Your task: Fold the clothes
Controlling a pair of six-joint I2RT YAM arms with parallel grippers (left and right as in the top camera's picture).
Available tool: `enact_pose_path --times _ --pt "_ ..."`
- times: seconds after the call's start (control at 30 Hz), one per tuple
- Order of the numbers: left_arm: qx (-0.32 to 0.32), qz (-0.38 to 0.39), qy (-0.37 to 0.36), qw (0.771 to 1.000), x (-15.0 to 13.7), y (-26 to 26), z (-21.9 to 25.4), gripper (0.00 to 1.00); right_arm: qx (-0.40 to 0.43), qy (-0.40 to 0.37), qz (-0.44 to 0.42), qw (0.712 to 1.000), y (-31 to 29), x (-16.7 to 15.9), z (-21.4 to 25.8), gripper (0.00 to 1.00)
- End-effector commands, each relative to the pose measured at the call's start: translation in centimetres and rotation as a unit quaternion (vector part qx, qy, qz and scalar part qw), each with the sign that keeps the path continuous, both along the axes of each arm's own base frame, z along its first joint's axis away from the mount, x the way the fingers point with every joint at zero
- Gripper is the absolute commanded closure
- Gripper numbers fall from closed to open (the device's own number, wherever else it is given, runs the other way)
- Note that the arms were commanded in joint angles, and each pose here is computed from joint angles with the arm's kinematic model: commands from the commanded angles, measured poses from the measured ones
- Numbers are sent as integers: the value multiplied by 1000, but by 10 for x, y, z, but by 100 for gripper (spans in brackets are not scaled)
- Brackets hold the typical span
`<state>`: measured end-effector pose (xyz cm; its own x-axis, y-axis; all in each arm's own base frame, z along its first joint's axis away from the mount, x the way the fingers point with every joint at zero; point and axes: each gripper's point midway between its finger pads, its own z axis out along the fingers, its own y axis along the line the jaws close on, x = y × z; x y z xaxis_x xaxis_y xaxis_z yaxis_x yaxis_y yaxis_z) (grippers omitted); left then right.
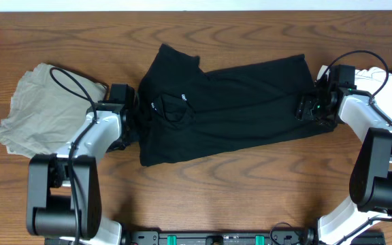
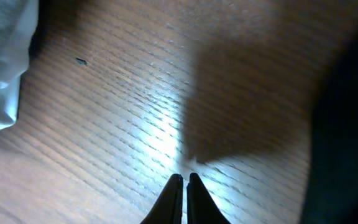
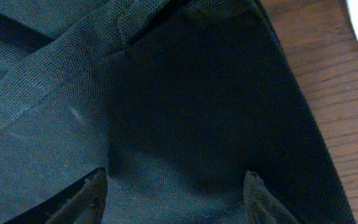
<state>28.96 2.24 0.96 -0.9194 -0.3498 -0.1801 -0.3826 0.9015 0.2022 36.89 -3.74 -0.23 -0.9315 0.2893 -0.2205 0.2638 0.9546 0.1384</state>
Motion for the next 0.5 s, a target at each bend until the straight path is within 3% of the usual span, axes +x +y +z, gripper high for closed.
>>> enact_pose_path --times 0.0,0.17,0.47 --pt "-9 -3 -19 1000 0 -7 14 94 -12 112 -4 994 -4 -53 -50 31" --pt "-25 -15 -23 999 -13 -17 35 94 1 190 -25 982 2 -91 -48 33" --pt "-119 -92 -77 986 -18 -69 76 94 19 291 -31 956 12 -140 -36 33"
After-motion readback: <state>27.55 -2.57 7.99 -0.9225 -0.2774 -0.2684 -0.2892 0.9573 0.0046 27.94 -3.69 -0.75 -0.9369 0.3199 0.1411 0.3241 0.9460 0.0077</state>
